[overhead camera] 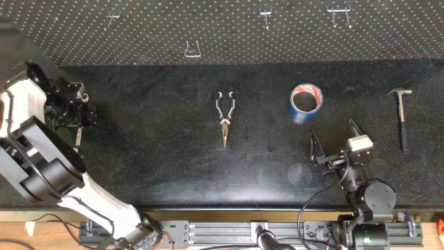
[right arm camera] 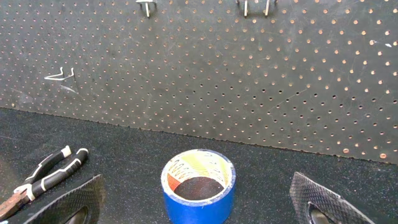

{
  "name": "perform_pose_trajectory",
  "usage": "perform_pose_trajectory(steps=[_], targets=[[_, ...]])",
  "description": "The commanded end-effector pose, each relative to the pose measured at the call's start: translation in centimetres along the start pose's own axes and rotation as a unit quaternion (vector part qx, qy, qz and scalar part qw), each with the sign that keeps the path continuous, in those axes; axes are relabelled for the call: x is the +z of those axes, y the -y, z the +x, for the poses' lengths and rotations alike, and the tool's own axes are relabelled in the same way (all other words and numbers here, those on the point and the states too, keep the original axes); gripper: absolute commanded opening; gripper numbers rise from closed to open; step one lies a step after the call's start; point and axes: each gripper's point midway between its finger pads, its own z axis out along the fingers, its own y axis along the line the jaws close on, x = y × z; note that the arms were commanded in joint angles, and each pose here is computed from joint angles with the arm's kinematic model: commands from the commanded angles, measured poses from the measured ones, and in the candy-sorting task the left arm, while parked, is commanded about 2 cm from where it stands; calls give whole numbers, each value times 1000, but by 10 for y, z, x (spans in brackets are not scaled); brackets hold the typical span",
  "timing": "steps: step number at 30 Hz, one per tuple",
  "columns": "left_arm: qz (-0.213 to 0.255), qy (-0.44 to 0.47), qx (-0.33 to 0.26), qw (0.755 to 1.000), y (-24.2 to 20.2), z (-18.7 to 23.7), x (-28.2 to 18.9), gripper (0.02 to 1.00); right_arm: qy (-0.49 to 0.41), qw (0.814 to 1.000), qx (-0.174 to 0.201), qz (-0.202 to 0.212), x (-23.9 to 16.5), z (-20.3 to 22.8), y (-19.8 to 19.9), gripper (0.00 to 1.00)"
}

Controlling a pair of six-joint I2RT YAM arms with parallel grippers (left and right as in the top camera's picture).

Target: Place Tools Onto Pegboard

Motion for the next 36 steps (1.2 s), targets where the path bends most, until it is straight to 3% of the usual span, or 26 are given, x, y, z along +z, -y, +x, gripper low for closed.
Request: perform_pose_trajectory(steps=[1,7,8,11,13,17,19,21,23,24,25,28,29,32,33,36], targets=[[16,-7,26,1000,2,-4,13,996,-1,1000,6,-10,0,1,-4,976],[41,24,40,998,10,-15,12,991,-1,1000,6,-10,0,1,-4,976],[40,23,40,998,10,-14,13,917,-1,1000,6,-10,0,1,-4,976],[51,28,38,998,14,-15,12,336,-1,1000,6,-10,0,1,-4,976],[54,23,37,998,16,-12,15,49,-1,1000,6,-10,0,1,-4,976],[63,-3,31,997,27,15,41,27,-1,1000,6,-10,0,1,-4,976],[8,85,14,996,16,-8,-17,29,-1,1000,6,-10,0,1,-4,976],[-79,244,-74,964,3,-25,-124,29,-1,1000,6,-10,0,1,-4,976],[-100,331,-115,931,14,-26,-174,27,-1,1000,6,-10,0,1,-4,976],[-103,396,-125,904,34,-28,-204,29,-1,1000,6,-10,0,1,-4,976],[-94,429,-96,893,65,-34,-216,29,-1,1000,6,-10,0,1,-4,976],[-38,447,32,893,169,-55,-221,29,-1,1000,6,-10,0,1,-4,976],[-29,450,52,891,185,-57,-222,29,-1,1000,6,-10,0,1,-4,976],[-32,446,53,893,186,-66,-215,29,-1,1000,6,-10,0,1,-4,976],[-55,446,6,893,171,-71,-213,29,-1,1000,6,-10,0,1,-4,976],[-66,460,-9,886,165,-74,-201,27,-1,1000,6,-10,0,1,-4,976]])
